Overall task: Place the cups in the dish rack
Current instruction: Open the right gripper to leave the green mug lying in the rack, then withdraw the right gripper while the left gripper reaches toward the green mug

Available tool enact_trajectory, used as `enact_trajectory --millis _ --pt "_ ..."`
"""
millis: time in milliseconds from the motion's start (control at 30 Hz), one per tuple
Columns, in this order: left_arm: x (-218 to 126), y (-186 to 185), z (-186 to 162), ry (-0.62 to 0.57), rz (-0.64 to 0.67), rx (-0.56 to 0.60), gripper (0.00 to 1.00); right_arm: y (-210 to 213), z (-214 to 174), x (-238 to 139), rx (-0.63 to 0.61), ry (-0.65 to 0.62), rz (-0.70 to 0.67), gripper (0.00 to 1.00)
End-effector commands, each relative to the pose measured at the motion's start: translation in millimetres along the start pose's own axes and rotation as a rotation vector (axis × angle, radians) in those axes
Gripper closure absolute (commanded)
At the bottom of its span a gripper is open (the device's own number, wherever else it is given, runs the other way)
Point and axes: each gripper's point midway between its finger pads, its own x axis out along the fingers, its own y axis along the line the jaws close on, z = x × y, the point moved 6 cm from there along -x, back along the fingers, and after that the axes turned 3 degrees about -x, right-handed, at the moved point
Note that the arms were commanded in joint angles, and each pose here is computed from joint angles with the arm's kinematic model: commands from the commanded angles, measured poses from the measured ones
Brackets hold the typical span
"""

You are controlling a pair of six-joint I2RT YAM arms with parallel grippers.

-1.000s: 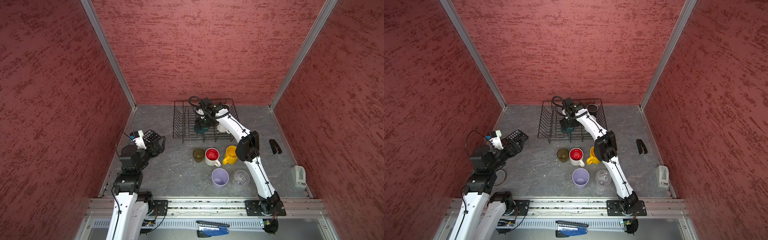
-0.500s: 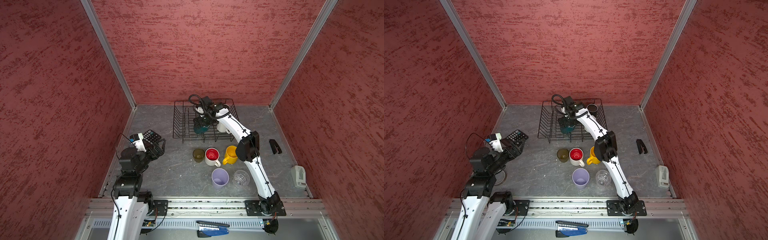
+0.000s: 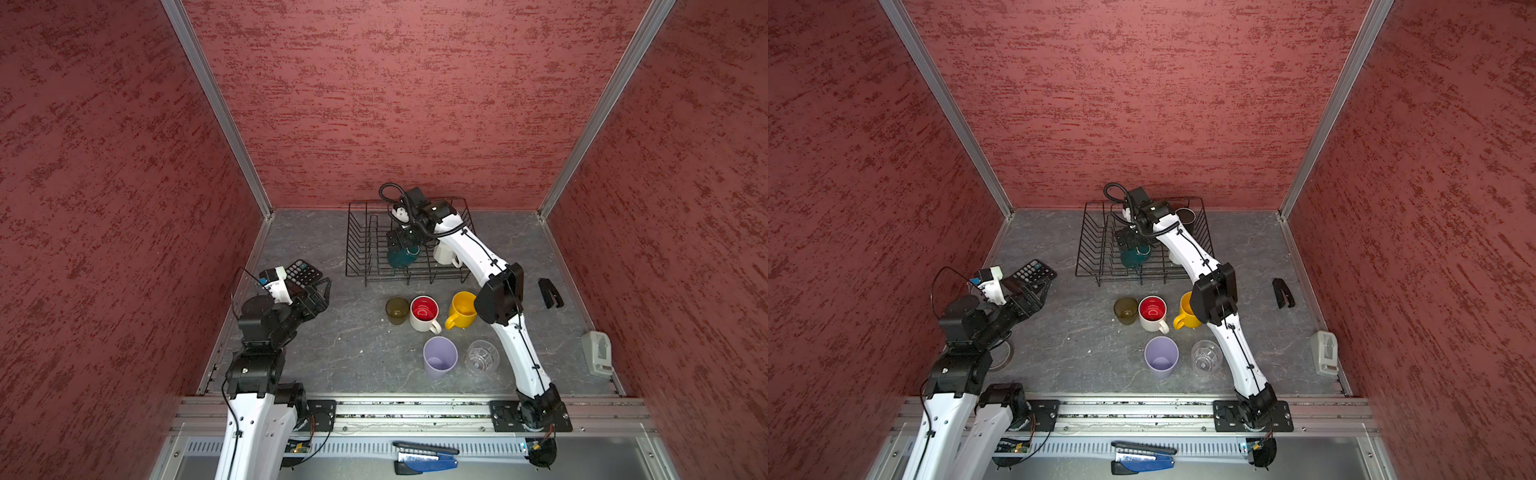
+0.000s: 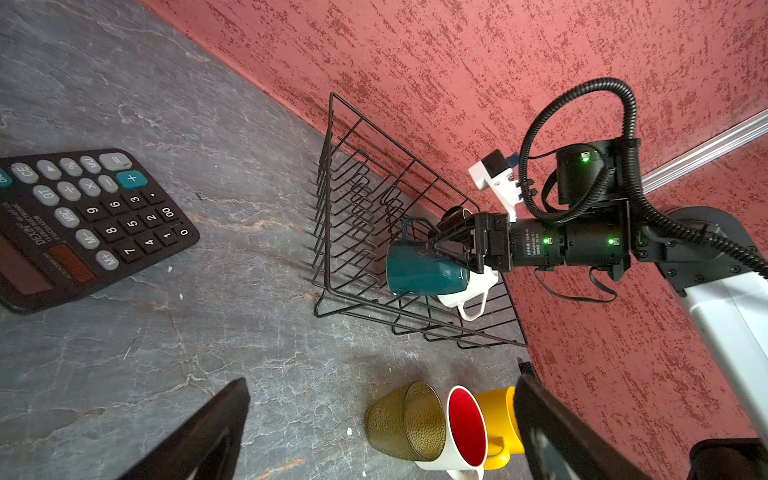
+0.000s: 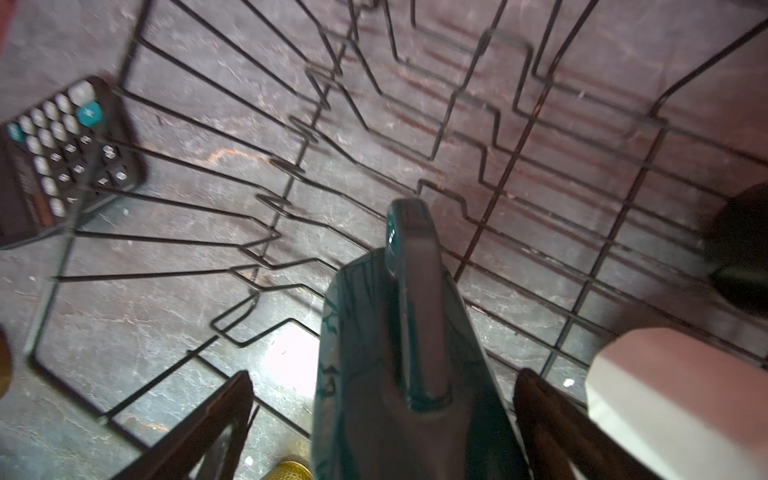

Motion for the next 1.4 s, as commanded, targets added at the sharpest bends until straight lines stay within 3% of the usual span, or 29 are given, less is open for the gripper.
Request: enact_trajectory --millis 0,200,400,667,867,967,1133,1267,1367 --pt "-0.1 2.2 -2.7 0.006 -0.003 -0.001 0.01 5.5 12.9 -28.5 0.019 -0.083 -0.018 0.01" --pt "-1.5 0.5 -2.1 0.005 -0.008 0.005 0.01 2.4 25.2 -64.8 0.036 -0.220 -0.069 0.01" --pt "-2.3 0.1 -2.1 0.000 -0.011 0.005 0.01 -12.3 17.1 -89.0 0.085 -0.261 -0.072 0.01" --pt "-1.9 -0.4 -1.6 -0.003 -0.015 0.005 0.01 -37.6 -9.3 -79.4 0.141 -0.240 -0.072 0.01" --pt "-2.3 -1.5 1.0 -0.015 -0.014 -0.010 0.01 -56.7 -18.2 -62.1 0.121 -0.186 -0.248 0.05" --pt "0.9 -7.3 7.1 -0.024 -0.039 -0.014 0.05 -58.6 -20.9 -65.5 0.123 -0.197 -0.263 0.06" --pt "34.6 -32.4 15.2 0.131 -0.028 -0.003 0.11 -60.3 -20.2 -110.9 0.165 -0.306 -0.200 0.05" --pt "83.8 -79.6 4.2 0.283 -0.088 0.096 0.13 -67.5 -33.7 -146.5 0.241 -0.397 -0.050 0.04" --pt "128.0 -103.8 -6.8 0.408 -0.117 0.107 0.18 -74.7 -51.3 -167.3 0.281 -0.442 0.001 0.04"
